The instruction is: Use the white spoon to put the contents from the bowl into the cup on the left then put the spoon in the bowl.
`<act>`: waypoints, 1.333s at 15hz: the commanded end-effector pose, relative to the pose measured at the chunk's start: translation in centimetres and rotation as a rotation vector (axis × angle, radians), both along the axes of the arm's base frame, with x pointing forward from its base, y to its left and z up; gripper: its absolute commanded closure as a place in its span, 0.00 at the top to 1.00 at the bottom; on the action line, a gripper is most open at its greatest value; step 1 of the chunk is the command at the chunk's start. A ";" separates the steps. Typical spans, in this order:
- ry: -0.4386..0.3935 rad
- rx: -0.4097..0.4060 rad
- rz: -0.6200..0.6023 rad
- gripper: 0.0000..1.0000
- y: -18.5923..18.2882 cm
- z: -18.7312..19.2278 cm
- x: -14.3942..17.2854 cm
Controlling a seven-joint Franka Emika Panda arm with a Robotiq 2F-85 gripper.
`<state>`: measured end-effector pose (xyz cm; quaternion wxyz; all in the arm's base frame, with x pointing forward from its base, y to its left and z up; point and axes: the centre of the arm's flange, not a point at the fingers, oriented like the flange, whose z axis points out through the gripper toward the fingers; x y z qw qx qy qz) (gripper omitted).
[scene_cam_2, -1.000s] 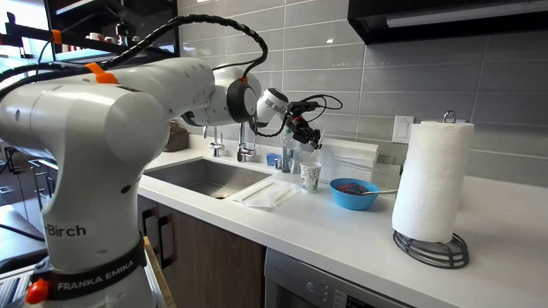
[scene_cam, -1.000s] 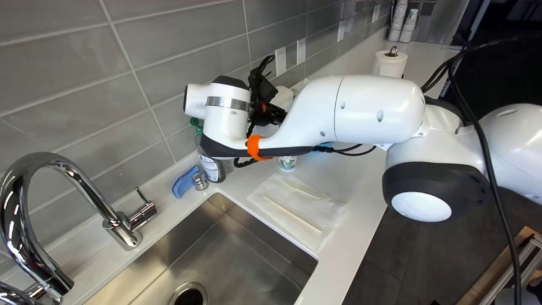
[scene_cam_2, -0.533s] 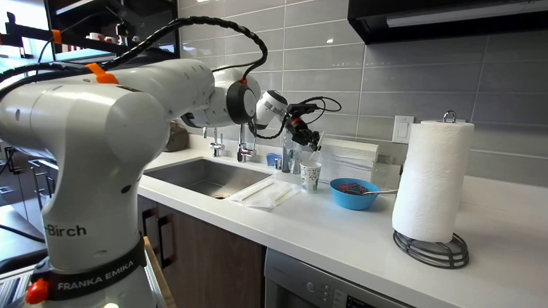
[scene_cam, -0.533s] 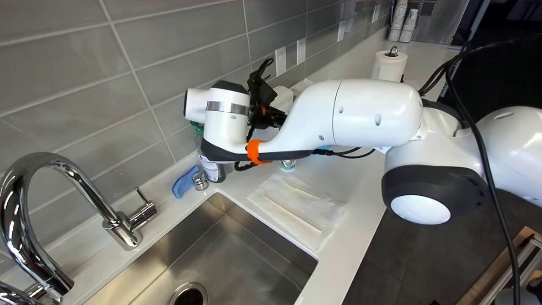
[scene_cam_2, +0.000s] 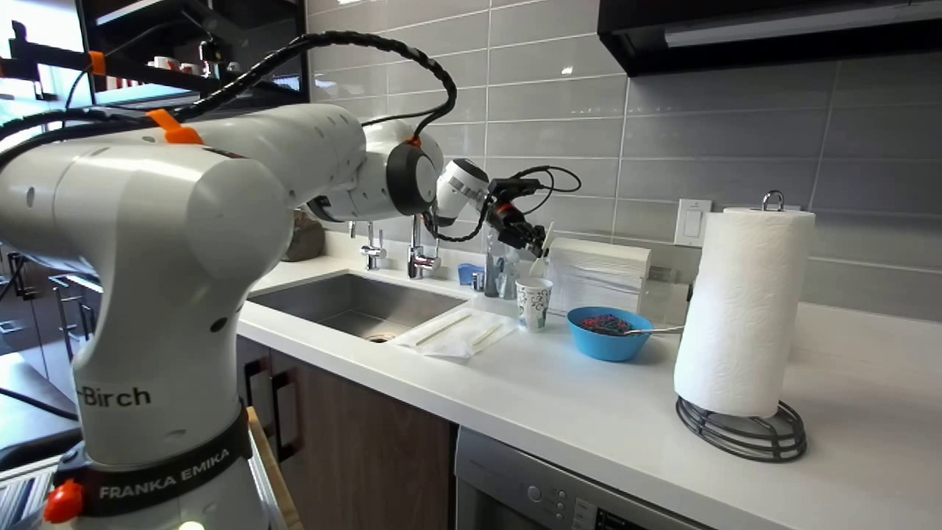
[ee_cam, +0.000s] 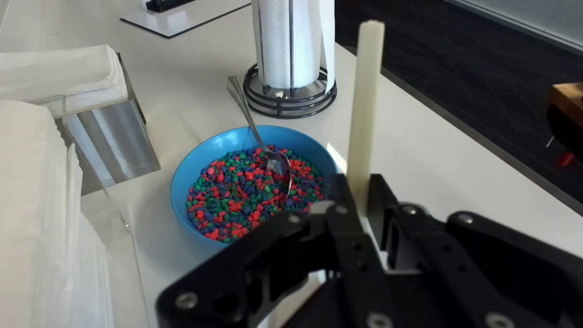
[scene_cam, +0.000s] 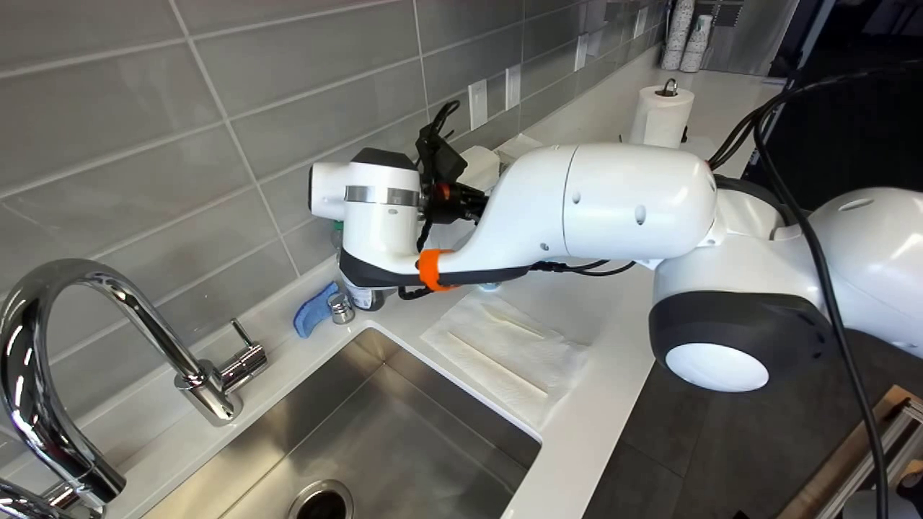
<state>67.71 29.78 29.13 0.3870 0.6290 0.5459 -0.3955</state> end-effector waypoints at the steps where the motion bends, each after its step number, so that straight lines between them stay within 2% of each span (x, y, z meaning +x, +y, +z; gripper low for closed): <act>1: 0.027 -0.067 -0.009 0.04 3.0 0.2 3.6; 8: 0.029 -0.093 -0.014 0.04 2.9 0.6 3.6; 16: -0.121 0.032 -0.119 0.04 -0.5 3.6 4.2; 20: -0.199 0.160 -0.231 0.04 -2.8 5.5 3.8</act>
